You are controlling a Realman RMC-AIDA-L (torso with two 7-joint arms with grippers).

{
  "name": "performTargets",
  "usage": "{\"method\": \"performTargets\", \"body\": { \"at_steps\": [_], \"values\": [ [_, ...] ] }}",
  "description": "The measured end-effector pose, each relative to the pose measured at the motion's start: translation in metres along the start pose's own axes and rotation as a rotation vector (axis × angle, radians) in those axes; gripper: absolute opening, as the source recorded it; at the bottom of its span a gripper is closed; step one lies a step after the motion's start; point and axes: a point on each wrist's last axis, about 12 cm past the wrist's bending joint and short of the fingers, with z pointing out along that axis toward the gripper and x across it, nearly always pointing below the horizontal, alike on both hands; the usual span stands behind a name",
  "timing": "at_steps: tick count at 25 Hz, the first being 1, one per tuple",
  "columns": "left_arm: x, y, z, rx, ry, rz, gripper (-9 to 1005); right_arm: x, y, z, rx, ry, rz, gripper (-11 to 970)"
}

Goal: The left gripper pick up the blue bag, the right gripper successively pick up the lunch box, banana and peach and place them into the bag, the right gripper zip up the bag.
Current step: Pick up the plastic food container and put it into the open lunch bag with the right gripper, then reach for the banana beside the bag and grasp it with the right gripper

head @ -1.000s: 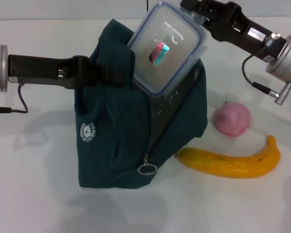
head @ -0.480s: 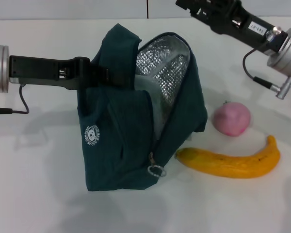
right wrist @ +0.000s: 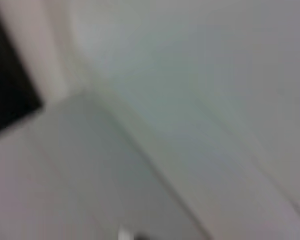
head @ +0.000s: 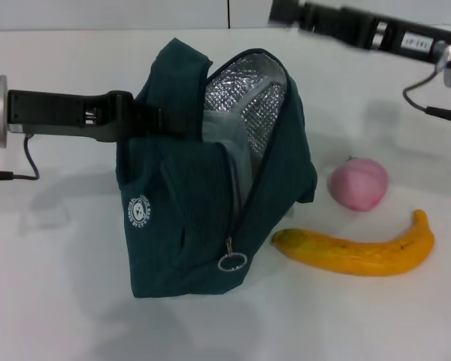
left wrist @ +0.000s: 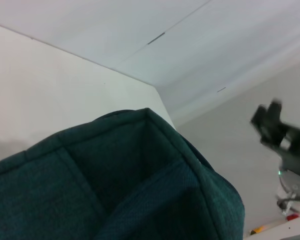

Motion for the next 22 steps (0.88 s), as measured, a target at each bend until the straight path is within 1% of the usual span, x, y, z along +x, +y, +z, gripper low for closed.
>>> {"method": "performTargets", "body": {
  "at_steps": [1, 2, 3, 5, 8, 11, 13, 14, 16, 19, 22],
  "values": [
    [0.000, 0.000, 0.000, 0.001, -0.002, -0.001, 31, -0.003, 0.001, 0.001, 0.001, 0.068, -0.025, 819],
    [0.000, 0.000, 0.000, 0.002, -0.003, -0.001, 31, -0.008, 0.003, 0.002, 0.012, 0.168, -0.048, 828],
    [0.000, 0.000, -0.001, 0.002, -0.004, -0.001, 31, -0.012, 0.003, 0.002, 0.026, 0.225, -0.056, 838],
    [0.000, 0.000, -0.001, 0.002, -0.005, -0.002, 31, -0.022, 0.003, 0.002, 0.091, 0.429, -0.086, 857],
    [0.000, 0.000, -0.001, 0.003, -0.006, -0.002, 31, -0.031, 0.004, 0.001, 0.184, 0.672, -0.136, 885],
    [0.001, 0.000, 0.000, 0.006, -0.008, -0.003, 31, -0.036, 0.011, 0.001, 0.252, 0.879, -0.198, 862],
    [0.002, 0.001, 0.001, 0.008, -0.008, -0.003, 31, -0.038, 0.018, 0.001, 0.286, 0.969, -0.254, 848],
    [0.002, 0.001, 0.001, 0.008, -0.008, -0.003, 31, -0.041, 0.021, 0.001, 0.302, 0.986, -0.281, 840],
    [0.003, 0.001, 0.001, 0.008, -0.009, -0.006, 31, -0.046, 0.027, 0.000, 0.326, 0.969, -0.326, 839],
    [0.005, 0.002, 0.002, 0.010, -0.011, -0.010, 31, -0.054, 0.033, -0.004, 0.310, 0.855, -0.348, 839],
    [0.006, 0.004, 0.003, 0.016, -0.012, -0.016, 31, -0.064, 0.042, -0.011, 0.237, 0.664, -0.359, 838]
  ]
}}
